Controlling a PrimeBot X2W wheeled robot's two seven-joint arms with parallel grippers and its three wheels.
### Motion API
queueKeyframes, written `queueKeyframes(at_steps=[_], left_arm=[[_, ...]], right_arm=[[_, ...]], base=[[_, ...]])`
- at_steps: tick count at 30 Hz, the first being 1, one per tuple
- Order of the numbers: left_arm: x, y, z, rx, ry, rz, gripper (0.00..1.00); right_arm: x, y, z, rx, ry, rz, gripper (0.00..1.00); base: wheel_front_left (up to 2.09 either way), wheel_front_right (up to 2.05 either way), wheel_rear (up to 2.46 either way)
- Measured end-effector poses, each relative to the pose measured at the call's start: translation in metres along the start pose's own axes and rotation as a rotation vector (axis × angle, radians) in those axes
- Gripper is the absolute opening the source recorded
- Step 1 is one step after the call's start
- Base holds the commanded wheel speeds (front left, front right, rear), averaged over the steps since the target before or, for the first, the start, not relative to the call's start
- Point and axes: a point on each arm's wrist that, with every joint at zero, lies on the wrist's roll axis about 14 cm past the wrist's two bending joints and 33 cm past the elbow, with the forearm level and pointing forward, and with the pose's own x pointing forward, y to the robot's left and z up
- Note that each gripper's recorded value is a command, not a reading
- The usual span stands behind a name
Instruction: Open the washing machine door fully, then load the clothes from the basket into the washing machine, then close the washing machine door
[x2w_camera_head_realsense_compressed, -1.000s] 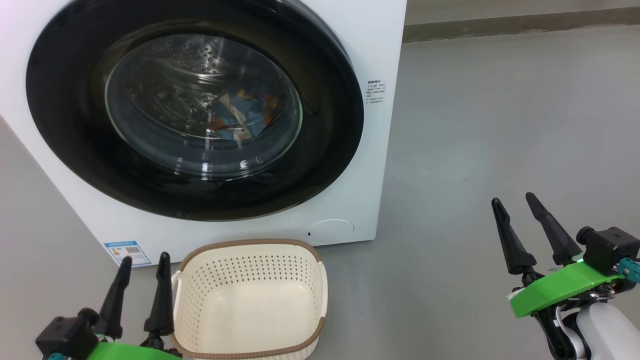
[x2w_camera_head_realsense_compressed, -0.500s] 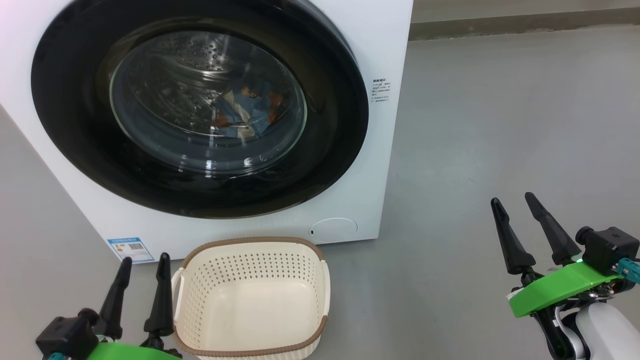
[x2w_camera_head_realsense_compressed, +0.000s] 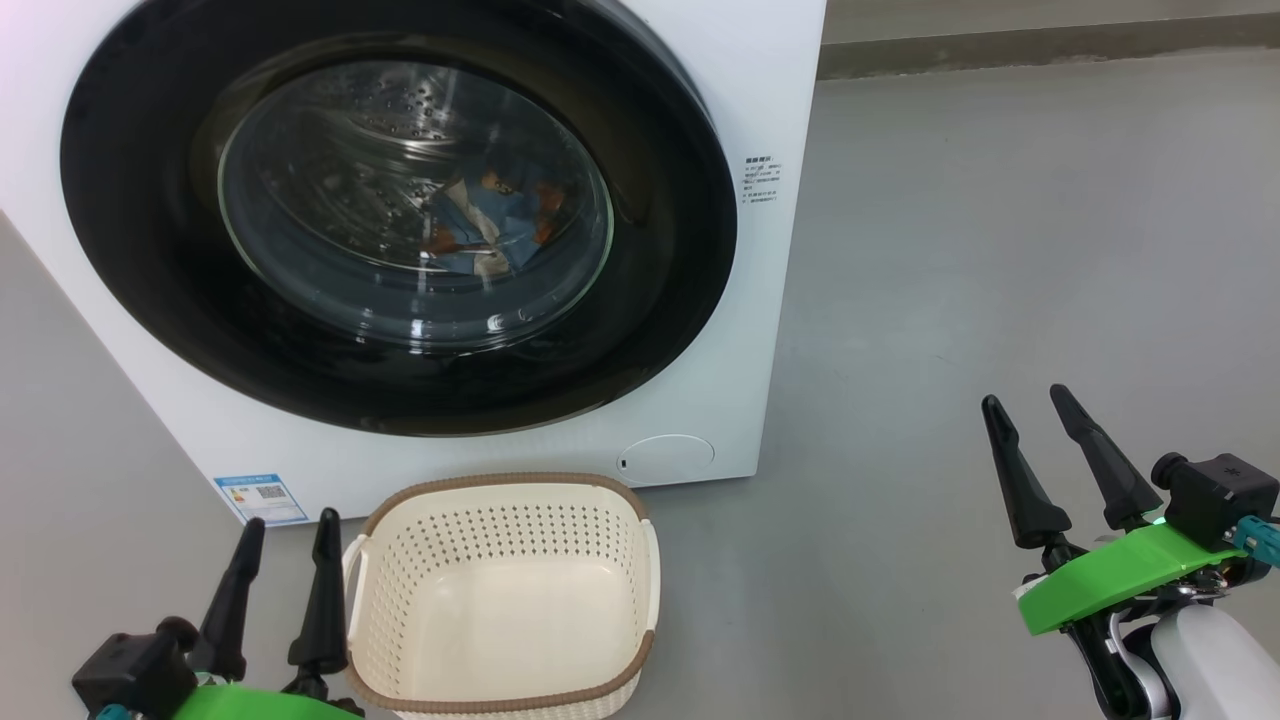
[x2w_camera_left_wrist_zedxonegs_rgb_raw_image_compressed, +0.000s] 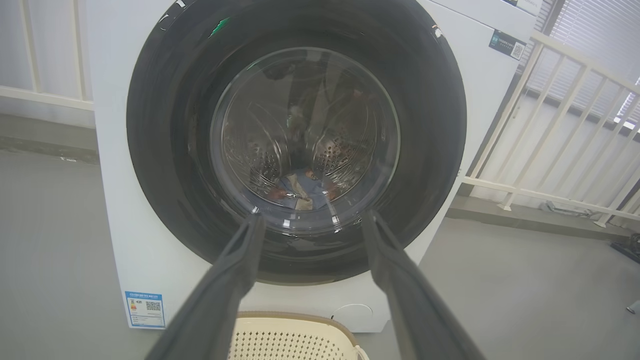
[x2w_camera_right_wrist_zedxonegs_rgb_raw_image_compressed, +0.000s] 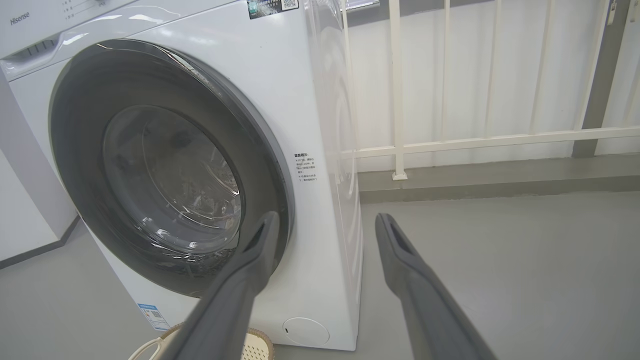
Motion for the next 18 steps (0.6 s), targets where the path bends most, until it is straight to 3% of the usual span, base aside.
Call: queueKeyframes(at_steps=[1,2,9,18], left_arm=[[0.0,0.001,-0.001,-0.006,0.007,0.003,1.0],[0.0,0.001,-0.002,-0.01,0.009,0.003,0.0],[-0.017,0.004,-0.037,-0.056,0.11,0.046,0.0],[-0.019,0.012,-0.039,-0.139,0.123,0.088,0.0]], right_arm=[[0.0,0.0,0.0,0.0,0.0,0.0,1.0],[0.0,0.0,0.0,0.0,0.0,0.0,0.0],[-0.022,0.003,-0.046,0.059,0.125,-0.036,0.0],[-0.02,0.002,-0.047,0.16,0.126,-0.067,0.0]], base=[[0.0,0.0,0.0],[0.0,0.0,0.0],[0.0,0.0,0.0],[0.0,0.0,0.0]])
